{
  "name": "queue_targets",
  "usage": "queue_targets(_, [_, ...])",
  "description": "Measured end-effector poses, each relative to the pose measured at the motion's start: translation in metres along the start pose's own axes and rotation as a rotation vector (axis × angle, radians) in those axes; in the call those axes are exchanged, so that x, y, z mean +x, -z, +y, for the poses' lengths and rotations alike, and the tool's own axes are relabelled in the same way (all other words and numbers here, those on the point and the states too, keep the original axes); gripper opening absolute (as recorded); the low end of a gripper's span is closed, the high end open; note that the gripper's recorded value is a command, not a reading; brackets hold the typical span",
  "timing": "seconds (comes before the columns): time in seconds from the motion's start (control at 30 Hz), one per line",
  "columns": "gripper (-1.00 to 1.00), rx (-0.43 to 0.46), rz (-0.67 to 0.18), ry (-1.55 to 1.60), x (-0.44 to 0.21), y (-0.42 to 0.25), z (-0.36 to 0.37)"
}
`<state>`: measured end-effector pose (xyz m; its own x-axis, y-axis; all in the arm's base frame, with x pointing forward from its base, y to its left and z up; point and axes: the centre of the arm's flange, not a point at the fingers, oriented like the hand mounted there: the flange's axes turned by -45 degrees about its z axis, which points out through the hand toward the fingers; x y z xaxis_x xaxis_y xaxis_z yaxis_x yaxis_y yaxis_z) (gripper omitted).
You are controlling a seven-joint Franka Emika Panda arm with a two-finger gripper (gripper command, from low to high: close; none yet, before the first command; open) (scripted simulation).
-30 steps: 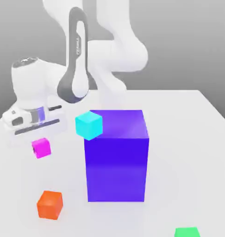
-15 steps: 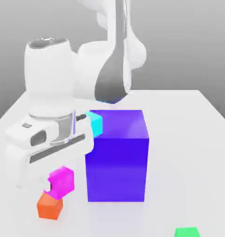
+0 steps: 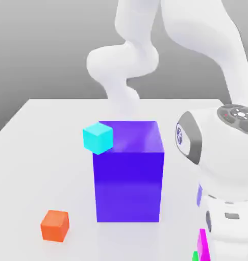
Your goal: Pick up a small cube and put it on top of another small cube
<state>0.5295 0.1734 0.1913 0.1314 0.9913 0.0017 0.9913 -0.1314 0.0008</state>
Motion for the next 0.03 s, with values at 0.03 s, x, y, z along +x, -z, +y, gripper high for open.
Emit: queue_targets(0.03, [1.00, 0.000, 0.000, 0.000, 0.0000, 0.0000, 0.0000])
